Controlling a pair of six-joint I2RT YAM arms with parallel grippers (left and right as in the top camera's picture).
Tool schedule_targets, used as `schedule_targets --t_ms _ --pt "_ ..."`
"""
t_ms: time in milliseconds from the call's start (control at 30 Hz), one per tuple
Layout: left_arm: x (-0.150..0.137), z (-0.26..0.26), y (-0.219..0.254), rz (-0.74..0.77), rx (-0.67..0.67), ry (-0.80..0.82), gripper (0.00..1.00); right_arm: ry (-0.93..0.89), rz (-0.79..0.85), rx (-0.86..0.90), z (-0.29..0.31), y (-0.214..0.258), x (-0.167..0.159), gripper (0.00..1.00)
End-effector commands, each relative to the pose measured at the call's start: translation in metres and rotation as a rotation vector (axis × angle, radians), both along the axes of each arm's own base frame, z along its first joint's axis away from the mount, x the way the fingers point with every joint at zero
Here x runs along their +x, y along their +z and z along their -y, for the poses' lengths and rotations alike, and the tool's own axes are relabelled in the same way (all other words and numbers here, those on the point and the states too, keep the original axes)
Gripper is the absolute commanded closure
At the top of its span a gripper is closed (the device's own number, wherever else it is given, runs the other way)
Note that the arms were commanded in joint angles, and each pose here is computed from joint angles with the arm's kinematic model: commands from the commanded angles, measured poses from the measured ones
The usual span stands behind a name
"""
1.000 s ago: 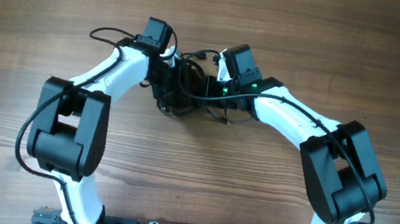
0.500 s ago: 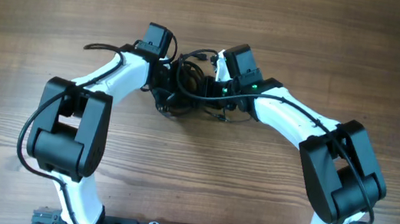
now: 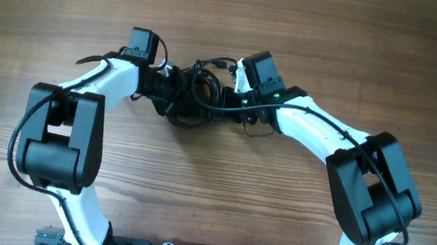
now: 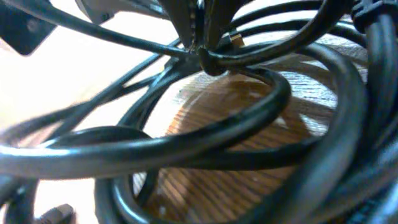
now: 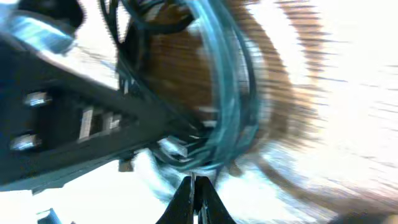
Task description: Untangle cables
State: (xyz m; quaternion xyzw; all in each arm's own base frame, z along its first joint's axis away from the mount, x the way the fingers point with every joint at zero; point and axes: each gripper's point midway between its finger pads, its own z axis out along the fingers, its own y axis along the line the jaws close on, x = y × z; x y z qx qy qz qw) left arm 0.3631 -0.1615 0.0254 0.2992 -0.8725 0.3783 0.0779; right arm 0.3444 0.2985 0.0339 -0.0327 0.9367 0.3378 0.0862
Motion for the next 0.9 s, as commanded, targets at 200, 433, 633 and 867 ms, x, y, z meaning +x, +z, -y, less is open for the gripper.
schedule_targets --t_ms 200,433,633,867 --pt "-0.003 0.006 0.005 0.158 -0.062 -0.169 0.96 0.064 -0.007 0.019 -0.004 -0.001 -0.009 0.81" --pt "-0.003 0.007 0.005 0.171 -0.056 -0.181 0.96 0.121 -0.059 0.168 -0.023 0.019 -0.02 0.71" --pt "-0.002 0.007 0.005 0.173 -0.058 -0.181 0.96 0.068 -0.089 0.186 -0.024 0.022 -0.015 0.73" --pt "-0.006 0.011 0.009 0.163 -0.094 -0.188 0.96 -0.108 0.011 -0.045 -0.006 -0.005 0.007 0.78"
